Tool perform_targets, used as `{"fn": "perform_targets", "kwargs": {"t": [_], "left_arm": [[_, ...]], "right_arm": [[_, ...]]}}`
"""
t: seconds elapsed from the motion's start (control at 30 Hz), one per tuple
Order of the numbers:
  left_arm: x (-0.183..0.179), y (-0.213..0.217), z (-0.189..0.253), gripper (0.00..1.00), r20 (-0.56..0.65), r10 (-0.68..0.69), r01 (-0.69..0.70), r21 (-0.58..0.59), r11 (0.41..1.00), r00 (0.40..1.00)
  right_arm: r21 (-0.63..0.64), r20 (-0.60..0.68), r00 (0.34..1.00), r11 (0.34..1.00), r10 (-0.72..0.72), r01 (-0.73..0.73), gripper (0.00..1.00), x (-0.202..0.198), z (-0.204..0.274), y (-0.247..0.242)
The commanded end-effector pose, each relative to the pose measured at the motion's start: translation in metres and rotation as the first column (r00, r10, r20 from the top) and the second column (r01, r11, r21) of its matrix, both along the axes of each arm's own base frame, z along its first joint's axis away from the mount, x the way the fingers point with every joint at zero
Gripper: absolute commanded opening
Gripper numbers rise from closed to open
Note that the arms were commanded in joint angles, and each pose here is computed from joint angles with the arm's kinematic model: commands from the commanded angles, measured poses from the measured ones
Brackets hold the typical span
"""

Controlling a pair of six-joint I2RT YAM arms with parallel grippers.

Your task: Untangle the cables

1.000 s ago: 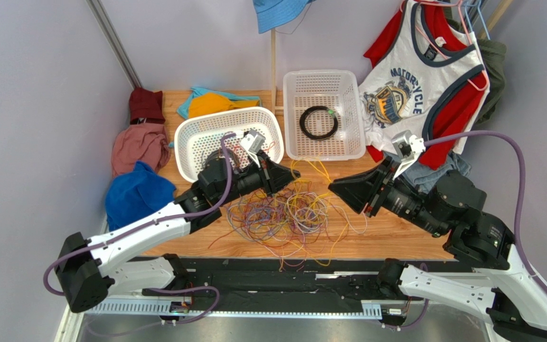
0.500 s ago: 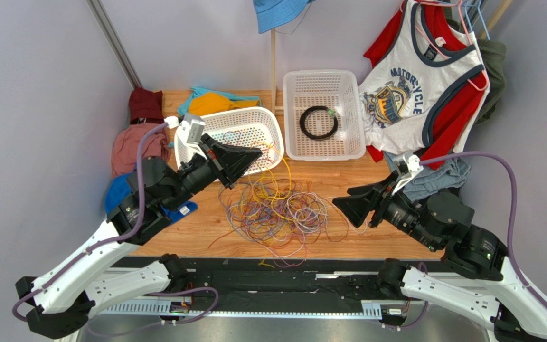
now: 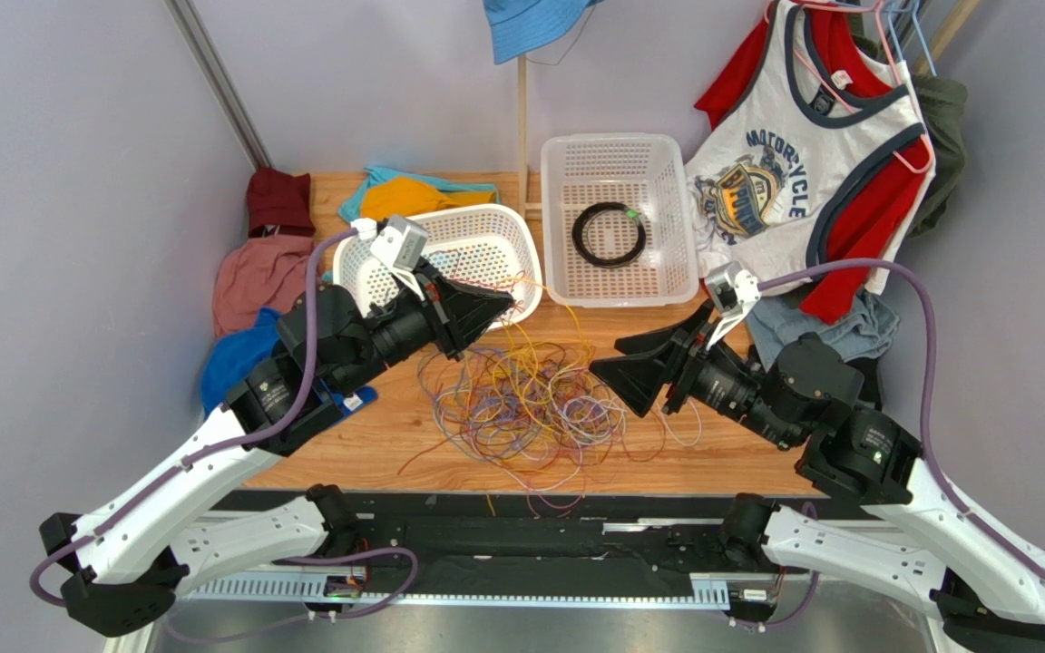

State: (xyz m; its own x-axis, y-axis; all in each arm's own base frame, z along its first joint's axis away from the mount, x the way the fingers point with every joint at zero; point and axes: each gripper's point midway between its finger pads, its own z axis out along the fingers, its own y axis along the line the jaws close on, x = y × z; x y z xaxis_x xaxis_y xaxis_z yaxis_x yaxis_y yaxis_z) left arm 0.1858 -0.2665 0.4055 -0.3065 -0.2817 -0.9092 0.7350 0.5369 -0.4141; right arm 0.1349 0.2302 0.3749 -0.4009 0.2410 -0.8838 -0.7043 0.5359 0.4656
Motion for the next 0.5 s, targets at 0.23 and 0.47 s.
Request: {"fn": "perform_targets", "kwargs": {"t": [0.23,0.47], "left_arm": [[-0.005,0.0,0.017,0.0,0.042,-0.023,0.024,-0.024,0.999,0.999],[-0.007,-0.001,0.017,0.0,0.039,-0.034,0.035,-0.022,0.999,0.999]], "right_arm": [[0.007,0.044,0.999,1.0,0.015,-0.016,0.61,0.016,0.007,0.028],[0.0,0.047,0.999,1.0,0.007,-0.007,0.58,0.023,0.005,0.036]]}}
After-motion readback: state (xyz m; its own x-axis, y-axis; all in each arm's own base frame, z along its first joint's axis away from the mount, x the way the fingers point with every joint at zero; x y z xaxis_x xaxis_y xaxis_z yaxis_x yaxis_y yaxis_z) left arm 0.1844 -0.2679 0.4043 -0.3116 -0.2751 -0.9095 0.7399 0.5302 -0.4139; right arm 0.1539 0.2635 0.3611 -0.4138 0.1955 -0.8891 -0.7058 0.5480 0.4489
